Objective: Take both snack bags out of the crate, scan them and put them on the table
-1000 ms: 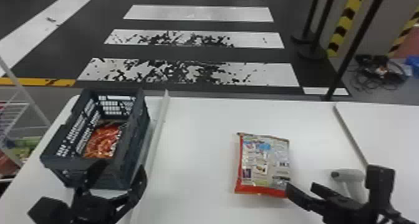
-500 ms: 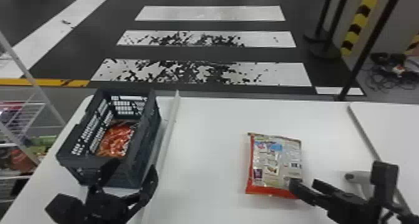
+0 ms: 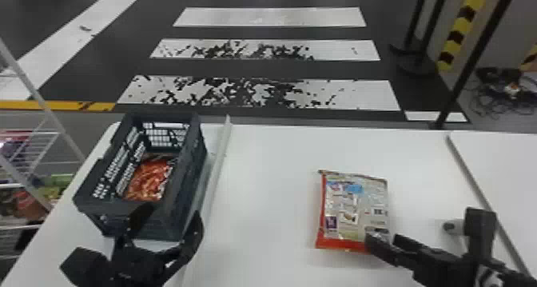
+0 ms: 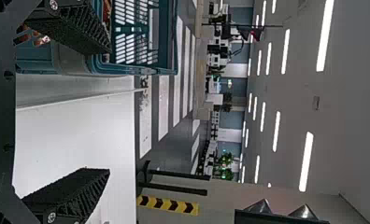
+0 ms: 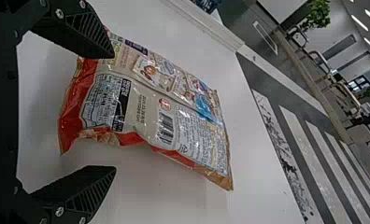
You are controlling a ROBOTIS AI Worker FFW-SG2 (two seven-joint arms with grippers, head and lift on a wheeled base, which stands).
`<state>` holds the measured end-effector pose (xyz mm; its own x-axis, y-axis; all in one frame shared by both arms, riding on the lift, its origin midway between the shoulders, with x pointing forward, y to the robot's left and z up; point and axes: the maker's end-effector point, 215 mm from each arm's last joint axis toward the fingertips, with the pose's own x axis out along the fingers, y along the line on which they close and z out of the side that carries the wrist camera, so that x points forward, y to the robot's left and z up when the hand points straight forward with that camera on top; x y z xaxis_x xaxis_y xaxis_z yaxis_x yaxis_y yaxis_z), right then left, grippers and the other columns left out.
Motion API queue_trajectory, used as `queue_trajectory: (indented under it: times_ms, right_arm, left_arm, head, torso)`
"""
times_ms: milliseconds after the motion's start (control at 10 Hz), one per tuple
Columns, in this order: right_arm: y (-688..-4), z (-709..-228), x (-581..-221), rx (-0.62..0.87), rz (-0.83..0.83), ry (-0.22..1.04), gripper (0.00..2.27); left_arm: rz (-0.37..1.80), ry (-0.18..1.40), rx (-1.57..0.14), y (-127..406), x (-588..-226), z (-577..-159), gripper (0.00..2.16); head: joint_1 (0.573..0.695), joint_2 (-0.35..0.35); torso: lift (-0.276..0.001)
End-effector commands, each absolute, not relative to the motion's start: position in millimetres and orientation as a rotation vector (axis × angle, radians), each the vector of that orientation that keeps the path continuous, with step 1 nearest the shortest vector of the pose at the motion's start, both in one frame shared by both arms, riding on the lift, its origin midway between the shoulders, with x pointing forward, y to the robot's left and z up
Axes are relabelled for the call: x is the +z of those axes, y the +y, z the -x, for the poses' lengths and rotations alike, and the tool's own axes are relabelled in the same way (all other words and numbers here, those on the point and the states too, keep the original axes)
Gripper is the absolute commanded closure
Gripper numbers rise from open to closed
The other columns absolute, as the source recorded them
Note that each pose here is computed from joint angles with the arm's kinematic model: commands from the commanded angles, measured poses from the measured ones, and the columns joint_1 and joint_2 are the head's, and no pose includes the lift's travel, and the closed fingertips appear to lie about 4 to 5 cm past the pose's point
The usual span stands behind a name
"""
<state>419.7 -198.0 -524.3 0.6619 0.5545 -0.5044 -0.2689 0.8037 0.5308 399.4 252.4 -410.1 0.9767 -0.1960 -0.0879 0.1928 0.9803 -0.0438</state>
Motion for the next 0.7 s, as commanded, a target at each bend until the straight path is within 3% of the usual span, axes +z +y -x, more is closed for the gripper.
queue_trajectory:
  times_ms: [0,100,200,300,600]
  right_arm:
    - [-194.9,-421.9,-529.2,0.488,-0.431,0.718,0.18]
    - [-194.8,-422.1,-532.7,0.487,-0.416,0.725,0.46]
    - [-196.6,-423.6,-533.3,0.493,-0.375,0.721,1.21]
    - [-197.0,-421.9,-539.1,0.479,-0.353,0.74,2.25]
    - [-197.9,-422.7,-536.3,0.483,-0.335,0.714,2.26]
  left_arm:
    - [0.034,0.095,-0.196,252.3,-411.1,-399.3,0.09]
    - [0.036,0.095,-0.196,252.4,-411.0,-399.3,0.09]
    - [0.035,0.096,-0.194,253.5,-411.7,-399.2,0.09]
    - [0.035,0.096,-0.194,253.7,-411.8,-399.6,0.09]
    - [0.034,0.095,-0.194,253.9,-411.7,-399.5,0.09]
  head:
    - [0.695,0.072]
    - [0.695,0.078]
    - [0.695,0.08]
    - [0.695,0.079]
    - [0.695,0.079]
  torso:
    - [-0.092]
    - [-0.092]
    - [-0.092]
    - [-0.092]
    - [-0.092]
